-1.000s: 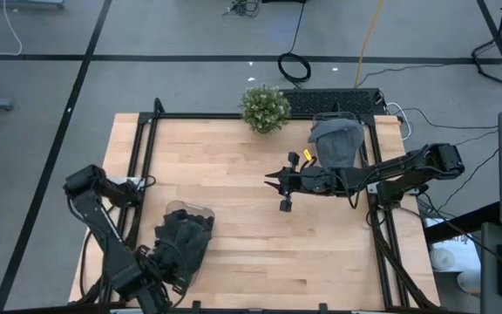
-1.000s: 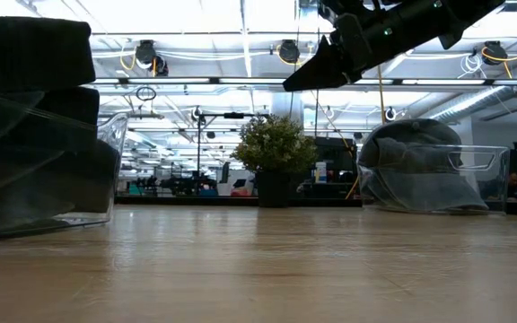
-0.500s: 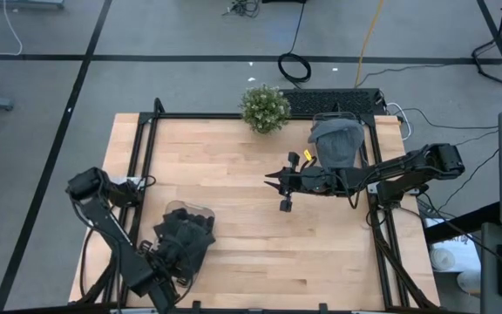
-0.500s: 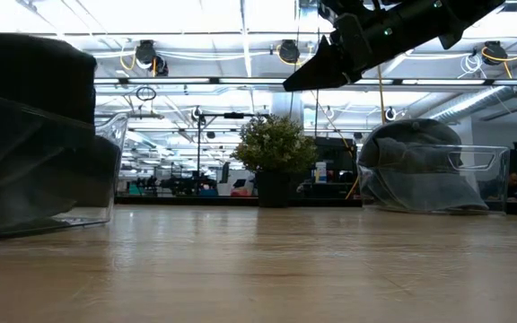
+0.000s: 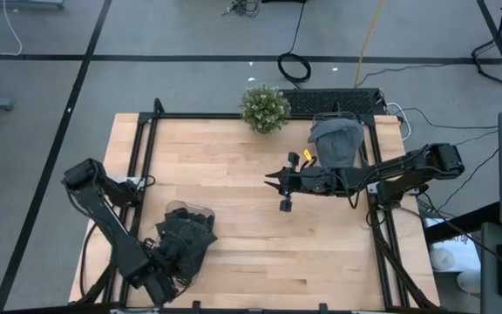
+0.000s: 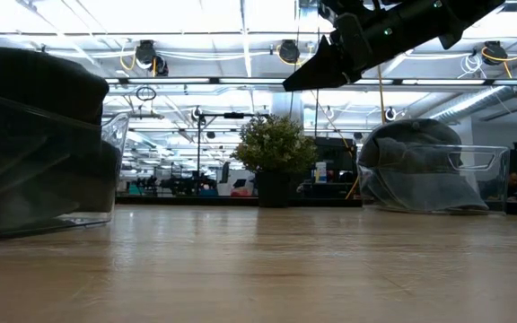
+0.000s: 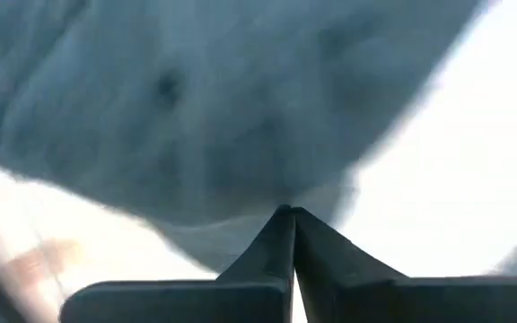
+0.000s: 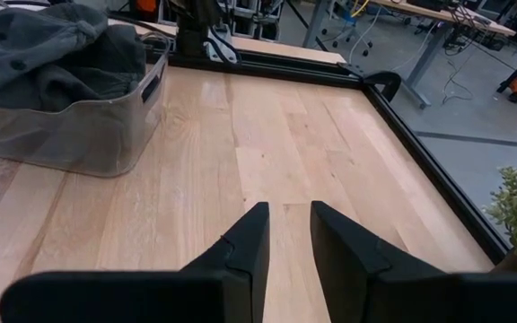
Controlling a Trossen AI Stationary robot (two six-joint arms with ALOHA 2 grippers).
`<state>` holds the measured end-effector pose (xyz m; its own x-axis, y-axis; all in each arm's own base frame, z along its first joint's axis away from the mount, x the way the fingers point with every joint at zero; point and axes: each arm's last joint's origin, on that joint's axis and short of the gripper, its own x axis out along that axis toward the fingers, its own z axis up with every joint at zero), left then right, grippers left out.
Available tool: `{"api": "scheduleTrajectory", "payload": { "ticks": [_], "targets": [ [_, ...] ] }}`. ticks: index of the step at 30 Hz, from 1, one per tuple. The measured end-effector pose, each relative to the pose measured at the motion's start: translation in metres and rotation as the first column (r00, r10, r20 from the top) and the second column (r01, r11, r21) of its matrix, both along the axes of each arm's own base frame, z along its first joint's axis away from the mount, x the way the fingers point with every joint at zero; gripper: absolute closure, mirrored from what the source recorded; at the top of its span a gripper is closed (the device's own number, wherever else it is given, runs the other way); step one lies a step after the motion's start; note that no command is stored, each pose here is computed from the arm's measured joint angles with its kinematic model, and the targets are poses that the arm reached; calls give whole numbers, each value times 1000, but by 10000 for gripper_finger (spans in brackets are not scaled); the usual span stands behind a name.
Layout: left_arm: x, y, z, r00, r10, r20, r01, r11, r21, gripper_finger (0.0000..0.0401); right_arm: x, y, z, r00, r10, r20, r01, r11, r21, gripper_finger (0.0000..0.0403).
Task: Pick & Place hat
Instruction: Put the black cap into the bottom transparent bin, then return to Home Position
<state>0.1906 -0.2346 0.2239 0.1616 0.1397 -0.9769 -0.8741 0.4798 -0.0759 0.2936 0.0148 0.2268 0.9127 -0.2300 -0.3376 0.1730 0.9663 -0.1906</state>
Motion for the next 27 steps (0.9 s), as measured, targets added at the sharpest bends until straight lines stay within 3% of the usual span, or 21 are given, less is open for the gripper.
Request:
{"api": "scheduleTrajectory", "payload": {
  "ticks": [6, 10, 13, 16, 18, 23, 27],
  "targets": [
    [-12, 26, 68, 961, -85, 263, 77, 996, 37, 380, 0, 0, 0, 1000, 0, -2, 0, 1000, 0, 328],
    [-30, 56, 110, 898, -154, 412, 149, 988, 44, 359, 0, 0, 0, 1000, 0, -2, 0, 1000, 0, 328],
    [-40, 74, 131, 810, -233, 538, 163, 971, 174, 350, 0, 0, 0, 1000, 0, 0, 0, 1000, 0, 328],
    [-47, 90, 148, 704, -424, 570, 161, 877, 453, 344, 0, 0, 1, 1000, 0, 8, 0, 1000, 1, 328],
    [-50, 99, 155, 678, -529, 511, 175, 791, 587, 344, -2, 0, 5, 1000, 0, 24, 0, 1000, 2, 328],
    [-66, 131, 160, 678, -614, 403, 162, 660, 733, 343, -18, -1, 32, 993, -10, 114, 6, 999, 34, 328],
    [-82, 160, 140, 711, -597, 372, 134, 634, 762, 343, -37, -3, 45, 995, -19, 98, 13, 998, 54, 328]
  ]
}}
